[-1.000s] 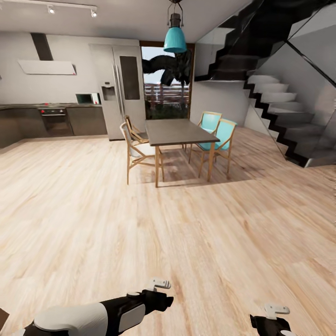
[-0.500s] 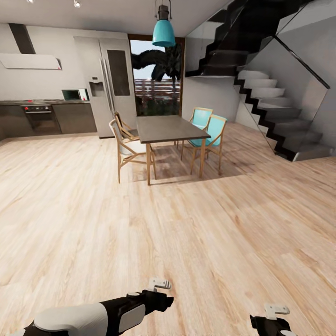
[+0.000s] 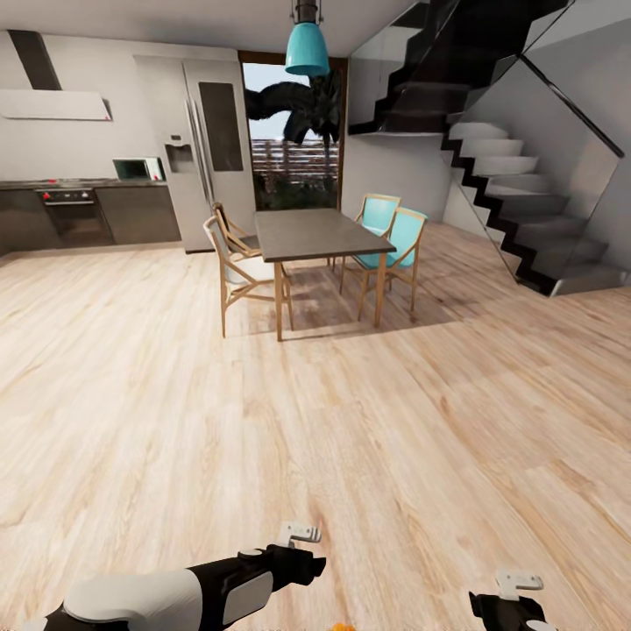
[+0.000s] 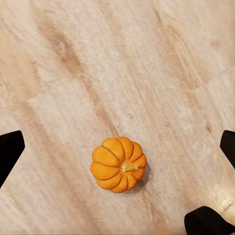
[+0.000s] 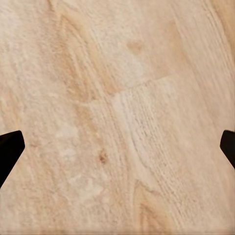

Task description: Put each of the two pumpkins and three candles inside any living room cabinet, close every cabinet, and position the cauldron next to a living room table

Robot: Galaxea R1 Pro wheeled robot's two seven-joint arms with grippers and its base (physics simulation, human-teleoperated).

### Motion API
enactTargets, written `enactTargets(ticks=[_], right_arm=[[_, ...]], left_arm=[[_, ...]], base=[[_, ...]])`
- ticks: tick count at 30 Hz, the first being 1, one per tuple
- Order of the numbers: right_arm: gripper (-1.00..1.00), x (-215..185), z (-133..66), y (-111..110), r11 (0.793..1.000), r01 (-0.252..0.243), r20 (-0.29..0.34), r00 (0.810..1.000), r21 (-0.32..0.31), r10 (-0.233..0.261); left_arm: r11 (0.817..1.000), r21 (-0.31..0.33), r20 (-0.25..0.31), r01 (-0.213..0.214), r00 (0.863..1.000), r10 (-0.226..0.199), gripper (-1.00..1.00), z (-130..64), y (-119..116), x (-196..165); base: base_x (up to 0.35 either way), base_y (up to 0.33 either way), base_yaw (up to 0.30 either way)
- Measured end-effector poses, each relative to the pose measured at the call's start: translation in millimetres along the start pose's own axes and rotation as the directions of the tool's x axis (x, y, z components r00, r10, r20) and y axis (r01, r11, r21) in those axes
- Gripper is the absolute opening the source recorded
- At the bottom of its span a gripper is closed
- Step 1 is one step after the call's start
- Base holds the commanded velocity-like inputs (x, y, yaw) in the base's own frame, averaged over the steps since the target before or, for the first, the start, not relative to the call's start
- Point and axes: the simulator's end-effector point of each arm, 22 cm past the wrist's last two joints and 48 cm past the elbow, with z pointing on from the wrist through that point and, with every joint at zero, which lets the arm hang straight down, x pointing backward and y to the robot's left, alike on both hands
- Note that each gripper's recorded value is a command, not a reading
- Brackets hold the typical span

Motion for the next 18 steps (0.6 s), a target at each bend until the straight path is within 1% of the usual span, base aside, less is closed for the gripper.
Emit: enactTargets(ticks=[15, 18], right_arm=[[1.00, 11, 3.6, 1, 1.000, 0.008, -0.021, 1.000, 0.000, -0.008], [1.00, 13, 4.2, 0, 1.000, 0.009, -0.024, 1.000, 0.000, -0.009]], left_arm=[[1.000, 0.002, -0.022, 0.010, 1.000, -0.010, 1.00, 5.9, 2, 10], [1.000, 0.002, -0.026, 0.012, 1.000, -0.012, 1.00, 6.9, 2, 12]], base=[[-0.002, 0.000, 0.000], [-0.148, 0.000, 0.000]])
